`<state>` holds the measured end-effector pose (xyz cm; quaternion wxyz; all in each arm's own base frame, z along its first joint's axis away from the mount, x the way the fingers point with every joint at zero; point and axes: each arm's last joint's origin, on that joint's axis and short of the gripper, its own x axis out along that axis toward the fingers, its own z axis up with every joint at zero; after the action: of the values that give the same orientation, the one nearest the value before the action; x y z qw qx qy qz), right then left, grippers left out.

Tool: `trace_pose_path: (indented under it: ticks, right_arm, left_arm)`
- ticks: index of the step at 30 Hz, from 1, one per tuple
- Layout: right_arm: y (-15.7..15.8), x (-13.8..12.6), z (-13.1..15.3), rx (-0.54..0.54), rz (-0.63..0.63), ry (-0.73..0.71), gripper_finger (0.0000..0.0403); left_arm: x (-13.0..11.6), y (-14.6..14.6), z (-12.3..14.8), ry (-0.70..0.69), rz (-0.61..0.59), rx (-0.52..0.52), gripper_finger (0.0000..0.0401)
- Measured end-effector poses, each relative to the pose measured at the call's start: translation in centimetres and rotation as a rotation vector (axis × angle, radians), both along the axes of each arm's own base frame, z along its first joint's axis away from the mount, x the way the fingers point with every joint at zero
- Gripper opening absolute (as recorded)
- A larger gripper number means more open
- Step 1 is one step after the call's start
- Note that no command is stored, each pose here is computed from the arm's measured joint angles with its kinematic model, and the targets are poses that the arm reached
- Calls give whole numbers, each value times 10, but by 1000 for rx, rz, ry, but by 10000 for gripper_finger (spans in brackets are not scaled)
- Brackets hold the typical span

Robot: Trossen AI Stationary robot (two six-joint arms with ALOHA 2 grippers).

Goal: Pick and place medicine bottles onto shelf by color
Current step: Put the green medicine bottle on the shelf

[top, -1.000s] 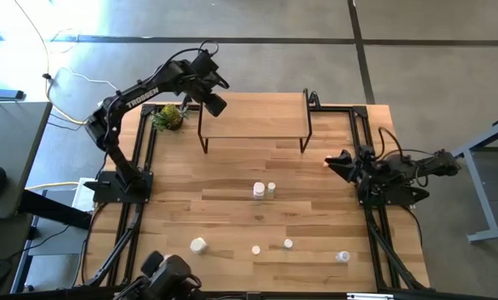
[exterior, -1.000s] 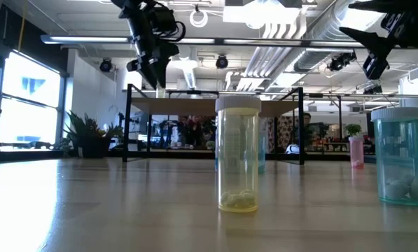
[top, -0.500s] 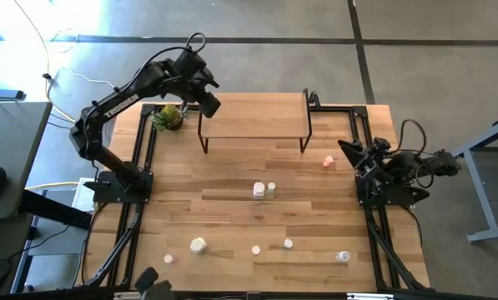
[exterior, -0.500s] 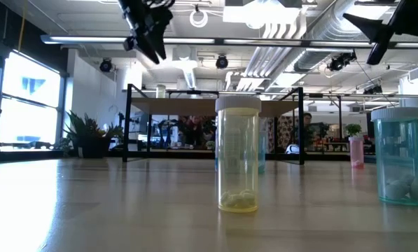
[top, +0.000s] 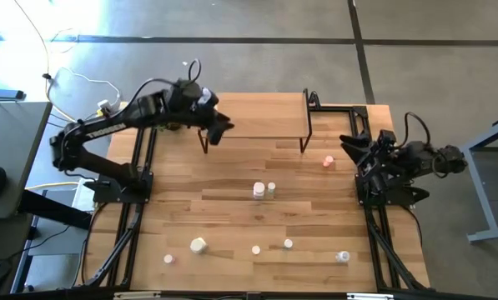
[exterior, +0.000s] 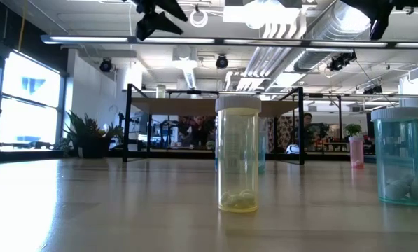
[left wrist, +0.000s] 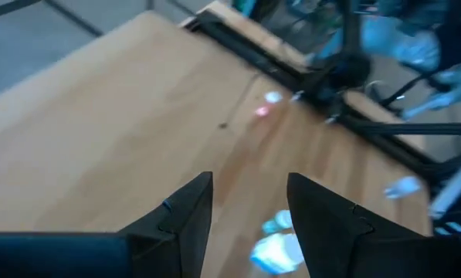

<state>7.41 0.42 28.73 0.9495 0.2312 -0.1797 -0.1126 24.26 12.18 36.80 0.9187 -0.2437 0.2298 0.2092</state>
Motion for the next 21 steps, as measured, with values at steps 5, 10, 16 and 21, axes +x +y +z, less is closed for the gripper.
trace_pose_path:
  ticks: [5, 10, 16, 21]
  right_arm:
    - [1, 5, 23, -34, 1, 128, 224]
    - [5, 18, 39, -77, 4, 257, 249]
    - [14, 36, 44, -114, 163, 445, 252]
    - [26, 57, 33, -97, 401, 555, 252]
  left_arm:
    - [6, -24, -16, -110, -64, -1, 156]
    - [12, -45, -33, -160, -86, -2, 156]
    - [19, -69, -50, -150, -81, -6, 156]
    - [21, -87, -54, -144, -65, 5, 156]
